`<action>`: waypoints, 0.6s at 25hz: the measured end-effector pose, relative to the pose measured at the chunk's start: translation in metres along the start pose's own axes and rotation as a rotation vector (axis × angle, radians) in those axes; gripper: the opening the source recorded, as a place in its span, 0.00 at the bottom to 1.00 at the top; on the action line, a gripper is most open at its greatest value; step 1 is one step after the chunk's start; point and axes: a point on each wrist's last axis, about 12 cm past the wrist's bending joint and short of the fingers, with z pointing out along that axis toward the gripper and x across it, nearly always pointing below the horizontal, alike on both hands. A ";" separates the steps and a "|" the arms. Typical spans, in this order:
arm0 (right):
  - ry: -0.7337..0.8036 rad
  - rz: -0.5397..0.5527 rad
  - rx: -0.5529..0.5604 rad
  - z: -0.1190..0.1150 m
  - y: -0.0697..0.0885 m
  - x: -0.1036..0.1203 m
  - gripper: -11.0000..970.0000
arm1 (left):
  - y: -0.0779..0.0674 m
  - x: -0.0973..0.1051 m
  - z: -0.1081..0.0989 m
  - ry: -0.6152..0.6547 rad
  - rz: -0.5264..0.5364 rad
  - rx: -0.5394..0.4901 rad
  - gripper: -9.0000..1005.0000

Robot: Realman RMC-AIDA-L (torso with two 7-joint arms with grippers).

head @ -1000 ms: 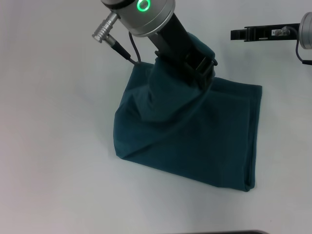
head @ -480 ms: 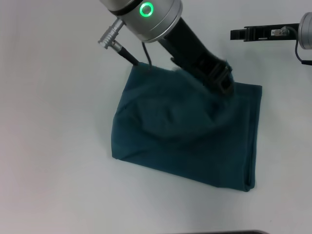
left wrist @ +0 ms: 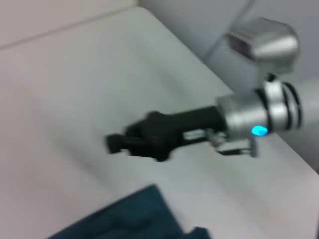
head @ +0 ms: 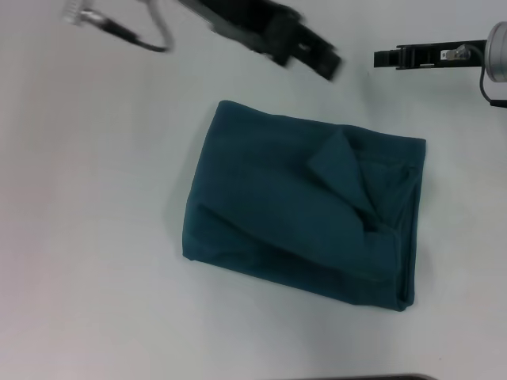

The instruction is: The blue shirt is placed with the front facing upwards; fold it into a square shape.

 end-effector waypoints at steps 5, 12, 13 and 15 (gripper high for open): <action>0.039 0.005 -0.055 -0.004 0.004 0.002 0.07 | 0.039 0.034 -0.038 -0.064 -0.154 -0.038 0.68; 0.162 0.028 -0.306 -0.022 0.027 0.001 0.08 | 0.083 0.096 -0.086 -0.257 -0.396 -0.035 0.87; 0.194 0.024 -0.361 -0.026 0.034 0.001 0.12 | 0.087 0.103 -0.089 -0.272 -0.409 -0.035 0.87; 0.262 0.016 -0.464 -0.033 0.045 0.001 0.21 | 0.091 0.116 -0.093 -0.304 -0.421 -0.025 0.87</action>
